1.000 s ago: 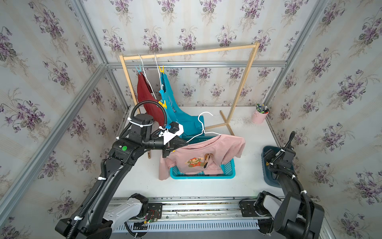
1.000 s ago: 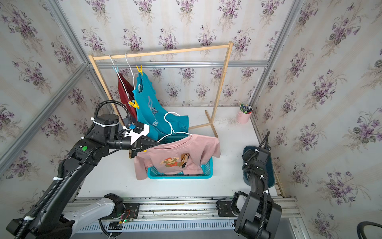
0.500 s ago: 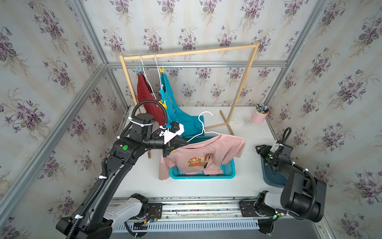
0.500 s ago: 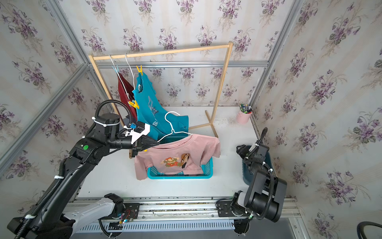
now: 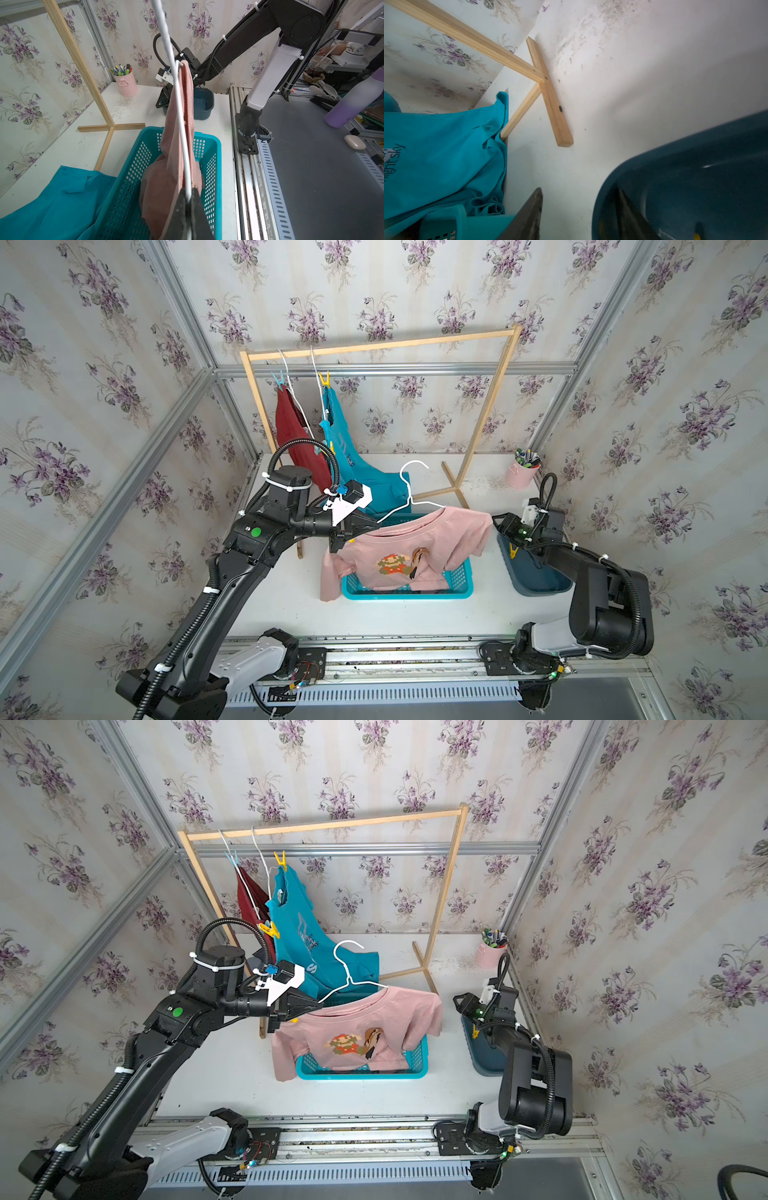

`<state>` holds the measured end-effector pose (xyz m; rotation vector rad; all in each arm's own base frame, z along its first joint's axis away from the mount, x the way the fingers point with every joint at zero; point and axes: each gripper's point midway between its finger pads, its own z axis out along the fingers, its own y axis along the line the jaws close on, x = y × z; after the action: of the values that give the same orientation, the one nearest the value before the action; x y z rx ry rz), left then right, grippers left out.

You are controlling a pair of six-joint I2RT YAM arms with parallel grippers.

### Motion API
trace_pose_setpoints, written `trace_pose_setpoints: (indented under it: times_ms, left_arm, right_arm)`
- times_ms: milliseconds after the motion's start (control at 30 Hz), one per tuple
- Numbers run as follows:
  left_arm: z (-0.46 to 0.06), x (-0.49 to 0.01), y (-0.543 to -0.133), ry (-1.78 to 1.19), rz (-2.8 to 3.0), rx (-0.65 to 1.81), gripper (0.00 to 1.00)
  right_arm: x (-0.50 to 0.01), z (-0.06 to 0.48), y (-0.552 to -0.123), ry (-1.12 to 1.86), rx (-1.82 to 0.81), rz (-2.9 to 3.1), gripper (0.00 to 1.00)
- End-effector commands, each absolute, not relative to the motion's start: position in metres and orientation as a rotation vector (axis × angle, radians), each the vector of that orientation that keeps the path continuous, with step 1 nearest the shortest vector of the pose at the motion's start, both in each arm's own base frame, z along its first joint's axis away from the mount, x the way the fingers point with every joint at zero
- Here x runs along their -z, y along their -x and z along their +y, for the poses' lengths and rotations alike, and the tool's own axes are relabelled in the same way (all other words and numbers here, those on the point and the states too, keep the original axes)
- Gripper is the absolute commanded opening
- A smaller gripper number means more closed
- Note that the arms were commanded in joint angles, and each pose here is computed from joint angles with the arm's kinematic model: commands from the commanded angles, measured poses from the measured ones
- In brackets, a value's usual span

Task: Remove the clothespins securing t-shirts to the hanger
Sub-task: Move the storage box to the center of the board, then adjust the hanger.

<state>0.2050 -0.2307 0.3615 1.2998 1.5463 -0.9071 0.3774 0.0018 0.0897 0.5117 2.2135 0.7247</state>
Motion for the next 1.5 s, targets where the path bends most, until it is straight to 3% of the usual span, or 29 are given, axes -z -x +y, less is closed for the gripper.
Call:
trace_pose_setpoints:
  times_ms: [0, 200, 400, 667, 967, 1167, 1467]
  left_arm:
    - [-0.235, -0.37, -0.206, -1.312, 1.496, 0.929, 0.0]
    - [-0.24, -0.371, -0.21, -1.329, 1.485, 0.921, 0.0]
    - [-0.247, -0.369, -0.216, -1.346, 1.49, 0.9, 0.0]
    - [-0.243, -0.343, -0.237, -1.332, 1.591, 0.776, 0.0]
    - [-0.273, -0.33, -0.234, -1.39, 1.615, 0.765, 0.0]
    - [-0.291, -0.373, -0.224, -1.393, 1.506, 0.746, 0.0]
    - [-0.298, -0.459, -0.206, -1.333, 1.29, 0.771, 0.0]
  right_arm:
    - [-0.118, 0.009, -0.388, -0.444, -0.774, 2.149, 0.56]
    - [-0.165, 0.023, -0.362, -0.274, -0.759, 2.164, 0.62]
    - [-0.245, 0.051, -0.328, -0.054, -0.808, 2.048, 0.62]
    - [-0.387, 0.141, -0.27, 0.451, -0.847, 1.665, 0.63]
    - [-0.432, 0.259, -0.222, 0.767, -0.992, 1.466, 0.62]
    - [-0.454, 0.239, -0.22, 0.678, -0.905, 1.43, 0.61]
    - [-0.506, 0.202, -0.172, 0.615, -0.907, 1.132, 0.69]
